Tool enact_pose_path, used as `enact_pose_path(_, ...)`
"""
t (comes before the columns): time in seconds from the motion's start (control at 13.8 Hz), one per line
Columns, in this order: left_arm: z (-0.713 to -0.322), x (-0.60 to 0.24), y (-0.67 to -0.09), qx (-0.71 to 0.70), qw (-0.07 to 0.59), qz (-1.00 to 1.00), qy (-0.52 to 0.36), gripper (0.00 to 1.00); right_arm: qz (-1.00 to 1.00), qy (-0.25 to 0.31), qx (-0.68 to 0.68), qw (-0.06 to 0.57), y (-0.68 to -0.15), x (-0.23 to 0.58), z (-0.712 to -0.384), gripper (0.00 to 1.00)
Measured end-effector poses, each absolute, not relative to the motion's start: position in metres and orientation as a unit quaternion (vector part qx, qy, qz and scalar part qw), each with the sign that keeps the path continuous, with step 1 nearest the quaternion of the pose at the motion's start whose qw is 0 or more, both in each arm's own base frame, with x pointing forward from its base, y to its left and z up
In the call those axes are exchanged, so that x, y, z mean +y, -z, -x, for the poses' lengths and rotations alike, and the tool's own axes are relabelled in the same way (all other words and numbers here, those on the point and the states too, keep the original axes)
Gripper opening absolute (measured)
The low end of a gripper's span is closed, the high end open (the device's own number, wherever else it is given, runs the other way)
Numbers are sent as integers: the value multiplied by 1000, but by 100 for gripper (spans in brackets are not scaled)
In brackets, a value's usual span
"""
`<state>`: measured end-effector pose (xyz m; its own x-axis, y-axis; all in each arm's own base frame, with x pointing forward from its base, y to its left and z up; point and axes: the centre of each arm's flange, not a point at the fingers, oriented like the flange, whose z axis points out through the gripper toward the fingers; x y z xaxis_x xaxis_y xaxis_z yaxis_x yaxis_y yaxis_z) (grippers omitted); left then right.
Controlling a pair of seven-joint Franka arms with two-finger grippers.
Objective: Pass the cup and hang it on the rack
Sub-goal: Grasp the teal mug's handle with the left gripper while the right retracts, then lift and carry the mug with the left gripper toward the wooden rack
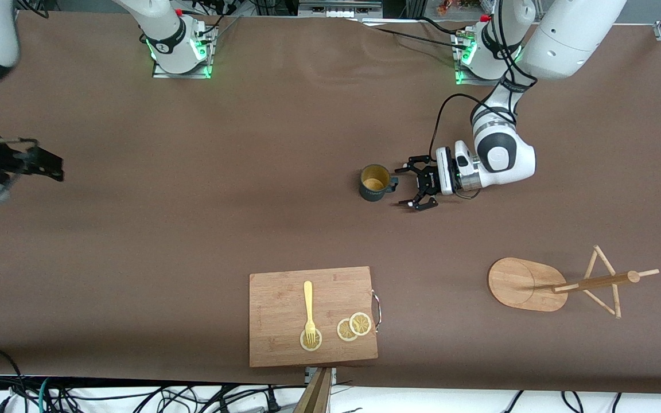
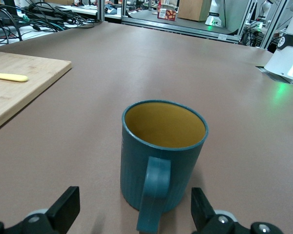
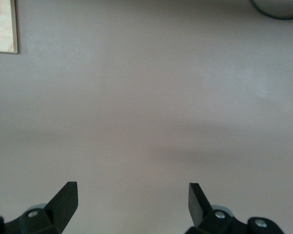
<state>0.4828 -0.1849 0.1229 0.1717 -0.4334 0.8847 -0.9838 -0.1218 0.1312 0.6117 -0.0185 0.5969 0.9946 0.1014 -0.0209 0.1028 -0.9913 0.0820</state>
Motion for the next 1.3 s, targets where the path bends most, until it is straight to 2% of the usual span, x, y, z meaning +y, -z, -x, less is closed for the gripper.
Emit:
enact_pose_path(0.22, -475, -196, -106, -541, 404, -650, -348, 100, -999, -19, 22, 30, -632, -61, -576, 100)
enact_pose_path(0.43, -472, -203, -102, -559, 403, -630, -359, 95, -999, -9, 25, 23, -627, -66, -558, 100)
enact_pose_path(0.51, -472, -205, -102, -566, 404, -619, -366, 88, -999, -5, 33, 23, -622, -63, -557, 100)
enact_pose_path(0.72, -468, -207, -97, -564, 418, -607, -372, 51, -999, 0, 47, 24, -617, -50, -558, 100)
enact_pose_path(0.94, -470, -198, -94, -549, 430, -608, -380, 21, -999, 8, 26, 24, -614, -43, -558, 100)
enact_pose_path(1.3, -484, -164, -101, -469, 481, -628, -393, 21, -999, 9, 25, 24, -613, -42, -559, 100)
